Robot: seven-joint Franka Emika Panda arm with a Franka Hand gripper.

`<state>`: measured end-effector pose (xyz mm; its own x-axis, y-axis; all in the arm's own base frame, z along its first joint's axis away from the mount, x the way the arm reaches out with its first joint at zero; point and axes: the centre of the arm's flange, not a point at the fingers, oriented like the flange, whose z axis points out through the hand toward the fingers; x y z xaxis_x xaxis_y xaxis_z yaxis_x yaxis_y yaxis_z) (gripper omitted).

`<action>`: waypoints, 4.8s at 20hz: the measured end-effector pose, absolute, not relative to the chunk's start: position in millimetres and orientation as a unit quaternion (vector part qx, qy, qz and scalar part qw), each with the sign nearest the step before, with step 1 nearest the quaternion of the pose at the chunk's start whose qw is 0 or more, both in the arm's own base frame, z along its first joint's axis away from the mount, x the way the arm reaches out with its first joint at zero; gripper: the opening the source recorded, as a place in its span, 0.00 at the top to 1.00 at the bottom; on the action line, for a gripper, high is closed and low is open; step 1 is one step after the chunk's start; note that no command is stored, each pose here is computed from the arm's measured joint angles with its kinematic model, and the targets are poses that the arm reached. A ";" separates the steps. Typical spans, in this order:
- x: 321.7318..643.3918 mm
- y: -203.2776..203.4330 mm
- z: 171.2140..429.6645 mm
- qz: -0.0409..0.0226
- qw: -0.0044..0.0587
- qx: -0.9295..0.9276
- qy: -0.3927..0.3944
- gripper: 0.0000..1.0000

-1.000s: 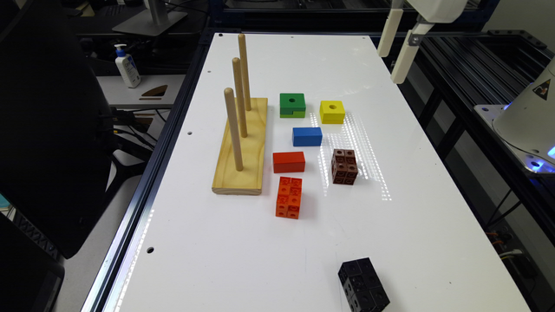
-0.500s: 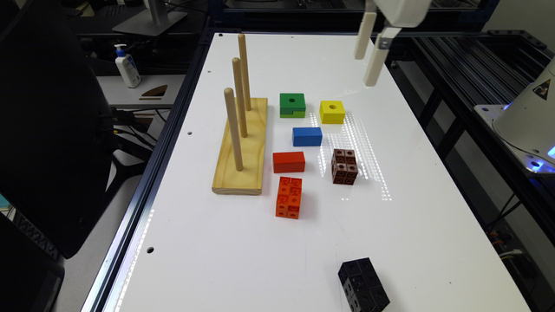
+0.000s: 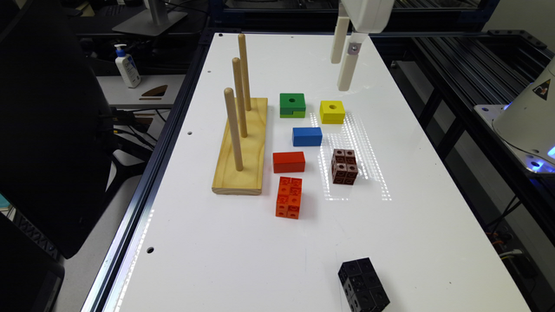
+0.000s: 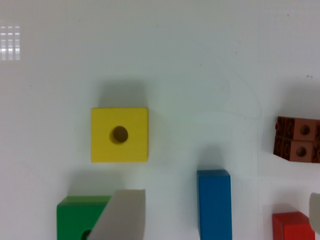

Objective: Pick up narrow blue stick.

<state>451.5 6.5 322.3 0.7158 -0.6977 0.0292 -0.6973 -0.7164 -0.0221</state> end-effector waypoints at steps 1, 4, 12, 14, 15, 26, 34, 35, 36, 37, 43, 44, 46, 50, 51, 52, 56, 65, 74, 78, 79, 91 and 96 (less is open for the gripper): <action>454.3 7.5 322.6 -0.018 0.005 -0.926 0.376 0.00; 464.7 12.3 322.6 -0.020 0.006 -0.926 0.376 0.00; 475.6 16.6 315.2 -0.014 0.005 -0.927 0.376 0.00; 476.2 16.7 306.5 -0.010 0.004 -0.927 0.376 0.00; 477.2 16.8 299.0 -0.008 0.003 -0.927 0.376 0.00; 483.6 17.3 264.6 -0.008 0.006 -0.927 0.376 0.00; 484.0 17.6 233.8 -0.002 0.006 -0.926 0.376 0.00; 484.2 17.6 231.6 -0.002 0.006 -0.926 0.376 0.00; 484.3 17.6 230.4 -0.003 0.007 -0.926 0.376 0.00; 484.4 17.6 230.5 -0.003 0.007 -0.926 0.376 0.00; 483.6 17.6 221.5 0.000 0.006 -0.926 0.376 0.00; 483.6 17.7 217.0 0.000 0.006 -0.926 0.377 0.00; 483.8 18.2 207.1 -0.001 0.008 -0.926 0.376 0.00; 484.4 19.0 202.3 -0.003 0.009 -0.927 0.376 0.00; 484.7 19.1 202.5 -0.004 0.009 -0.927 0.376 0.00; 485.1 19.4 202.9 -0.004 0.010 -0.927 0.376 0.00; 489.4 24.3 206.2 -0.008 0.013 -0.927 0.375 0.00; 496.3 26.2 195.0 -0.005 0.014 -0.927 0.375 0.00; 507.1 26.9 172.1 -0.001 0.015 -0.926 0.376 0.00; 507.1 26.8 172.2 -0.001 0.015 -0.926 0.376 0.00; 507.1 26.8 172.2 -0.001 0.015 -0.926 0.376 0.00; 507.0 26.4 171.0 0.000 0.014 -0.926 0.377 1.00; 507.0 26.3 171.0 0.000 0.014 -0.926 0.377 1.00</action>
<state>507.0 26.3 171.0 0.7162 -0.6978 -0.0106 -0.6978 -0.7158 -0.0265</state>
